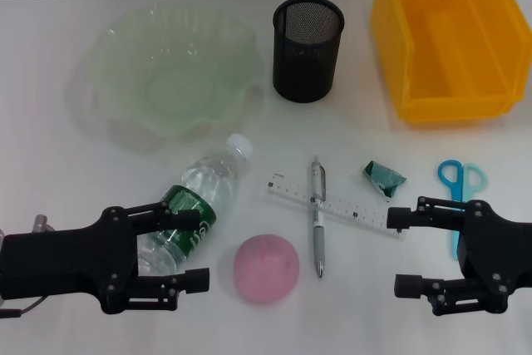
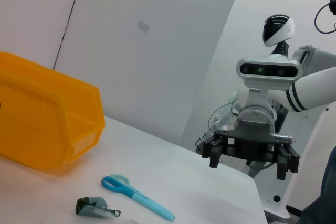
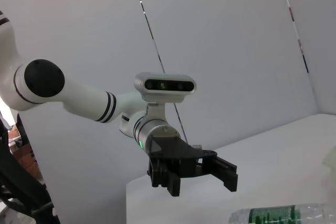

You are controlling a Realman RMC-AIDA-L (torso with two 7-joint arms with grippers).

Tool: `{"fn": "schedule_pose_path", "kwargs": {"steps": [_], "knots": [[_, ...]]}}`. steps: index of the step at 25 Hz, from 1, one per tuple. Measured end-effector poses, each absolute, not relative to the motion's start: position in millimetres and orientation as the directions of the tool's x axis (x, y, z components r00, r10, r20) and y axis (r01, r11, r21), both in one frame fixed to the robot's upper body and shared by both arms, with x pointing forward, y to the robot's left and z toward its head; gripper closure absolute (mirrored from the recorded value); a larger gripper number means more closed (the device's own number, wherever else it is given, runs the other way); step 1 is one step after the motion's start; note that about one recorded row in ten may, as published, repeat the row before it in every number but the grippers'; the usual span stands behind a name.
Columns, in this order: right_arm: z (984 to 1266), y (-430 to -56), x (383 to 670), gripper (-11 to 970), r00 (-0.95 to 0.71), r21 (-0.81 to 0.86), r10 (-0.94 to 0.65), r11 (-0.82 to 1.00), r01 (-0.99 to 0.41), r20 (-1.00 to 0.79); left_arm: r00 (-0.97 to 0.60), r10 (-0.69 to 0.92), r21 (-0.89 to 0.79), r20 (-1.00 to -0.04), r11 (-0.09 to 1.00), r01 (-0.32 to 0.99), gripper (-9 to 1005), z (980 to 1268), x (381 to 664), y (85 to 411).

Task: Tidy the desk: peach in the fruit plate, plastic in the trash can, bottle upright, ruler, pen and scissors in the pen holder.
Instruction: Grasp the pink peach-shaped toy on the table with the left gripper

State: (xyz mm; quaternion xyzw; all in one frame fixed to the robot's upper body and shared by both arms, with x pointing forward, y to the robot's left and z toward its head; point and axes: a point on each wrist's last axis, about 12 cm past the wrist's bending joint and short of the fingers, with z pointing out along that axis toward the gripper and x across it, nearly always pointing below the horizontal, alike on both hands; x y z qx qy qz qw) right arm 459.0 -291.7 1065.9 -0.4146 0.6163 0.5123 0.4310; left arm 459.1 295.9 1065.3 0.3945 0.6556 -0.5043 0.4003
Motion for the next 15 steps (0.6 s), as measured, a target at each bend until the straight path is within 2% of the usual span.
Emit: {"fn": "schedule_pose_path", "kwargs": {"steps": [15], "knots": [[1067.0, -291.1, 464.0, 142, -0.278, 0.265, -0.083, 0.141, -0.954, -0.957, -0.417, 0.118, -0.392, -0.901, 0.190, 0.900, 166, 1074.4, 470.2, 294.9]]}}
